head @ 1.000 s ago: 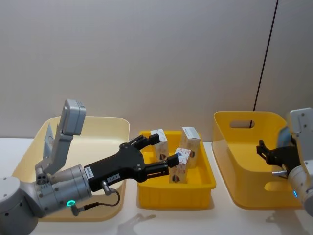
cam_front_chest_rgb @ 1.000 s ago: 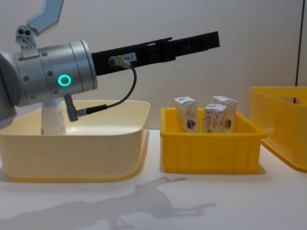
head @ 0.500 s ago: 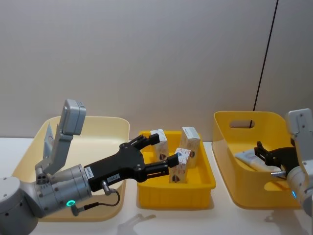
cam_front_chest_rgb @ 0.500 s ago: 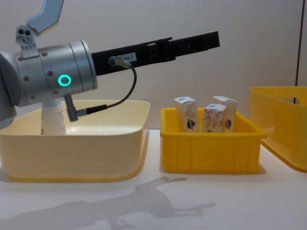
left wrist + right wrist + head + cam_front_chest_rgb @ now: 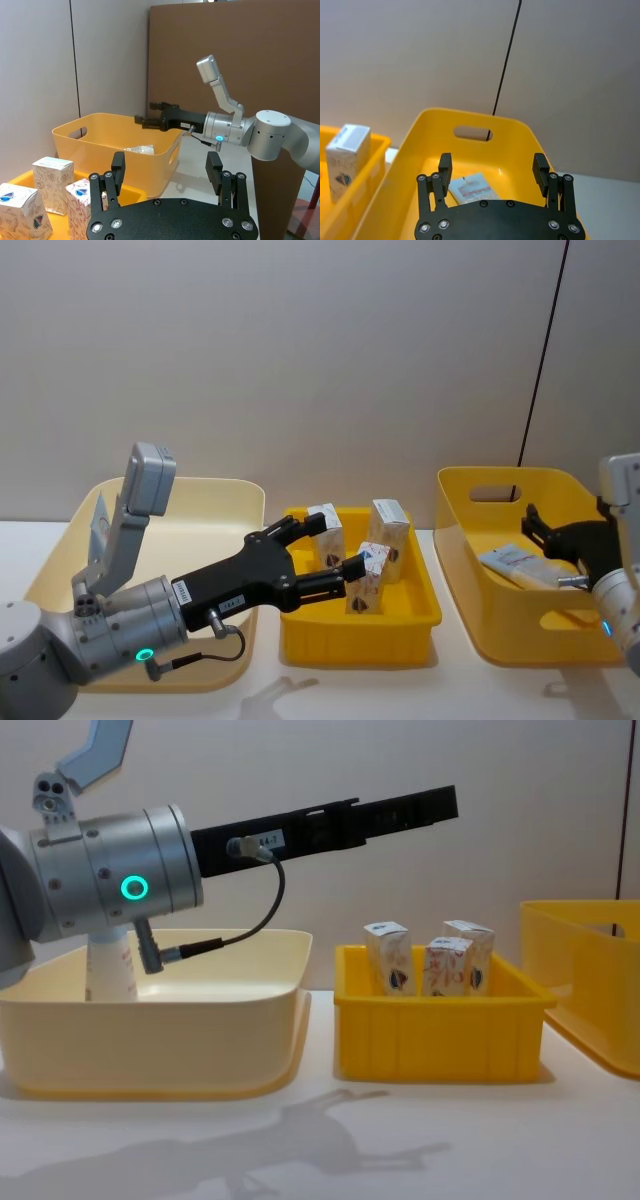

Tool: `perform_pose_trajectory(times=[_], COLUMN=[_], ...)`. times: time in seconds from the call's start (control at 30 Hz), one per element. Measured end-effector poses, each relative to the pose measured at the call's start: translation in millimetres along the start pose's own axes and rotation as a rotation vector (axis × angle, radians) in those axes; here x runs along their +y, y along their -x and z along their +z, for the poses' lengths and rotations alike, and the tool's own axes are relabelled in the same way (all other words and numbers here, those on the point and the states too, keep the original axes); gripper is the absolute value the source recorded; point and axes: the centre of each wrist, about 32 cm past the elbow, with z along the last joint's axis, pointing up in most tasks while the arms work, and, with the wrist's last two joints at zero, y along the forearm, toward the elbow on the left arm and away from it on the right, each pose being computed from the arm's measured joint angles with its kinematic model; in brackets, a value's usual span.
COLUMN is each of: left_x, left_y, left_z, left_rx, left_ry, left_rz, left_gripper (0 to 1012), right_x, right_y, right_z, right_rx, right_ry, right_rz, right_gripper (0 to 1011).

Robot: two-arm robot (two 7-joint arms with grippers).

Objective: Bimanual collaborative sorting of washing and personal care products

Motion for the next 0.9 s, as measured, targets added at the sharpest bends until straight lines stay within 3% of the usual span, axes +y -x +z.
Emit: perform_pose_trajectory(times=[0.23, 0.6, 0.9], left_x=[0.9, 7.7, 14.1], left_y=[1.8, 15.0, 27.6], left_z=[-1.8, -12.8, -22.2], left_rx=[-0.004, -0.052, -0.104], left_ry=[-0.007, -0.056, -0.095], left_rz=[0.015, 0.140, 0.255], left_gripper=[1002, 1003, 1003], right_x=[-4.9, -12.2, -16.9], right_y=[-2.4, -7.2, -4.4], right_z=[3.0, 10.3, 7.0], right_rx=[0.040, 0.110, 0.114], right_ry=[-0.095, -0.258, -0.257], right_rz=[0.017, 0.047, 0.062], right_gripper=[1001, 1001, 1001])
